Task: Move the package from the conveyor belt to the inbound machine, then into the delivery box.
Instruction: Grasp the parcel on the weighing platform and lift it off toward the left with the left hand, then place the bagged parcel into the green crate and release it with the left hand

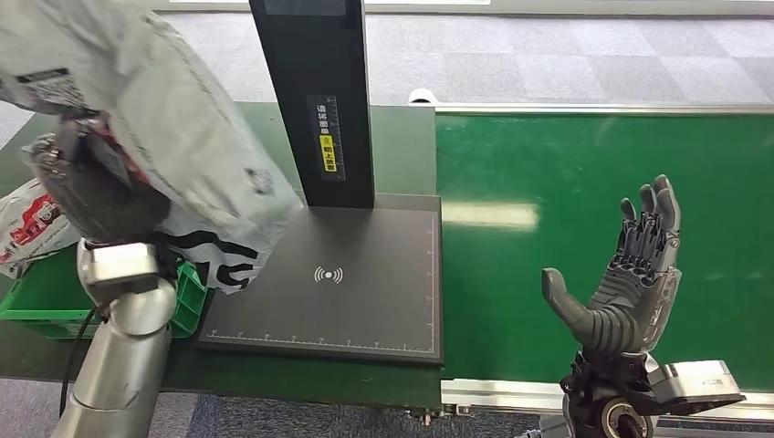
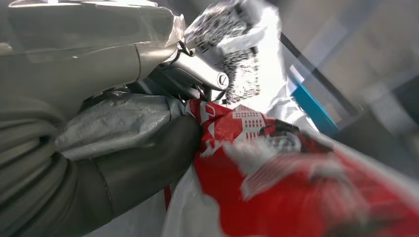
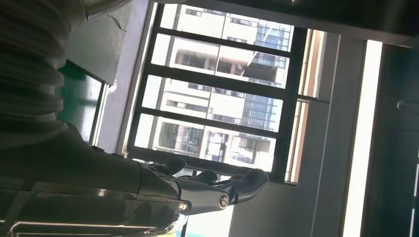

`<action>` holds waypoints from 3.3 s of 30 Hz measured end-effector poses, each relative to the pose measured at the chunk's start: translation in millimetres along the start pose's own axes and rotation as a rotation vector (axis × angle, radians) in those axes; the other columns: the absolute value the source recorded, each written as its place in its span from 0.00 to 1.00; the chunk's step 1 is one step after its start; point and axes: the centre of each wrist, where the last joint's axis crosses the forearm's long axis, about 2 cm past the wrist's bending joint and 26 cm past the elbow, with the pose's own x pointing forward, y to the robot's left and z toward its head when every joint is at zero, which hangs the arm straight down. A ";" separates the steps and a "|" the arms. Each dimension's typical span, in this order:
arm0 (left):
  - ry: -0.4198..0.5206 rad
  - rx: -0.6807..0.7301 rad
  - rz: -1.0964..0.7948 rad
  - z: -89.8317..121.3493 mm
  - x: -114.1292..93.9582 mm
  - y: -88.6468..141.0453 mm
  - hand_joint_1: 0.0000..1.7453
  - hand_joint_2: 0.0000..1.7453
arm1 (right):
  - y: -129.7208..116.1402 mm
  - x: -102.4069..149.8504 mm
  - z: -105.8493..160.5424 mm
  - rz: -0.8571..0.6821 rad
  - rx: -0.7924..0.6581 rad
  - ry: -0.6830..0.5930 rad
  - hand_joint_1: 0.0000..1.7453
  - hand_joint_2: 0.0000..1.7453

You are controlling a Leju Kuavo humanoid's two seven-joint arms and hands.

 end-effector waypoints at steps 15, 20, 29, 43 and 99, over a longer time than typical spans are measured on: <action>0.160 0.198 -0.237 -47.1 -73.9 51.6 1.00 1.00 | 6.5 0.9 -9.6 -0.015 -0.018 -0.001 0.00 1.00; 0.243 0.122 -0.388 -52.9 -110.4 52.9 1.00 1.00 | 8.6 1.2 -8.9 -0.020 -0.021 0.005 0.00 1.00; 0.504 -0.102 -0.726 -60.9 -167.5 55.7 1.00 1.00 | 10.1 1.6 -10.0 -0.030 -0.013 0.016 0.00 1.00; 0.841 -0.548 -1.019 -21.7 -210.1 66.5 1.00 1.00 | 9.6 1.6 -11.4 -0.038 -0.008 0.027 0.00 1.00; 0.927 0.299 -0.411 14.9 -217.4 97.9 0.00 1.00 | 9.5 -5.9 2.3 -0.028 -0.010 0.081 0.00 1.00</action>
